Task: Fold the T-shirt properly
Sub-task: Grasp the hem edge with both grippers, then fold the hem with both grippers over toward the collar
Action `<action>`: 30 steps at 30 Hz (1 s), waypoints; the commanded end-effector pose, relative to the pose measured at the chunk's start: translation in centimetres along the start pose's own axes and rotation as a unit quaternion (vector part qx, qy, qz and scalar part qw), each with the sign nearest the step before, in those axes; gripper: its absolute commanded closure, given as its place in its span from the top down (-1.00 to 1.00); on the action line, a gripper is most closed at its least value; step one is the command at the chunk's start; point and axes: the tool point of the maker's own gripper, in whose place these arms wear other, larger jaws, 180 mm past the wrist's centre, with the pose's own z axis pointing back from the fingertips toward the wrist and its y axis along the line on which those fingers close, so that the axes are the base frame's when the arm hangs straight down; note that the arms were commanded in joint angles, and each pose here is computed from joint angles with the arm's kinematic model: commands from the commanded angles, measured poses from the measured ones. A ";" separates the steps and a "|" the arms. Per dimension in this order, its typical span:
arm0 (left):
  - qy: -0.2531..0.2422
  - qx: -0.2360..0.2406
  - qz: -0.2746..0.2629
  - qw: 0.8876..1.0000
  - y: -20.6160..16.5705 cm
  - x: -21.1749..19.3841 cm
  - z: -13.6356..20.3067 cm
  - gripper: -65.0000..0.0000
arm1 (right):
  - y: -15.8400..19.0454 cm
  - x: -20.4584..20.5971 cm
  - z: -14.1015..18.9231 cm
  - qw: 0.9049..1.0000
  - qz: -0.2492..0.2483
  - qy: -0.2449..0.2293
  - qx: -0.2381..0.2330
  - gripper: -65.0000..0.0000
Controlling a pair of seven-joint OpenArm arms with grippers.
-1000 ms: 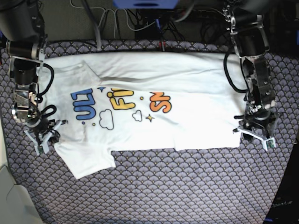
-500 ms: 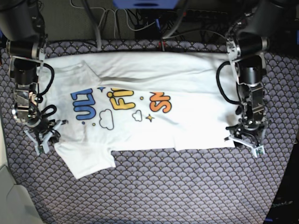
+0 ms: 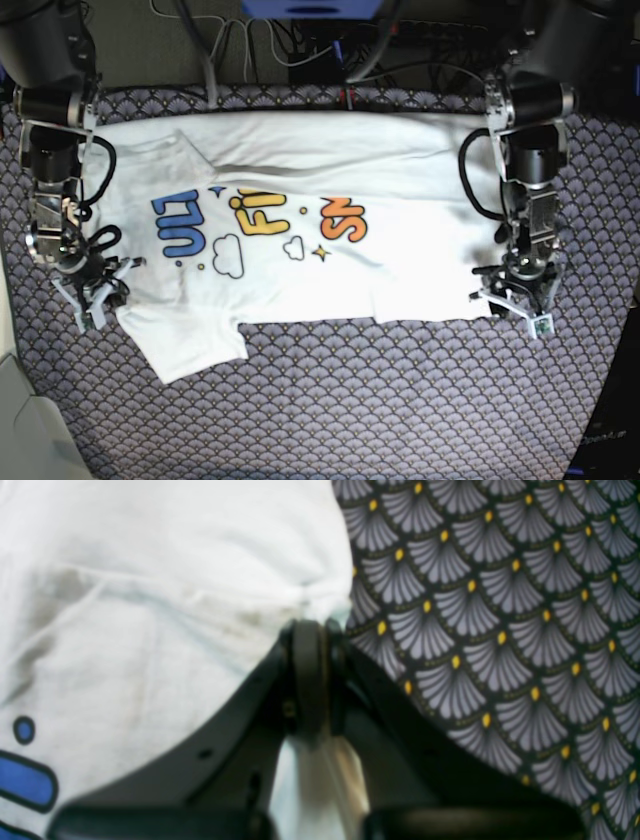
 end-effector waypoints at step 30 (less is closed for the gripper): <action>0.009 -0.016 0.002 1.000 -1.7 -2.3 0.6 -0.95 | -1.2 1.4 0.2 1.000 0.010 -0.010 -0.012 -1.00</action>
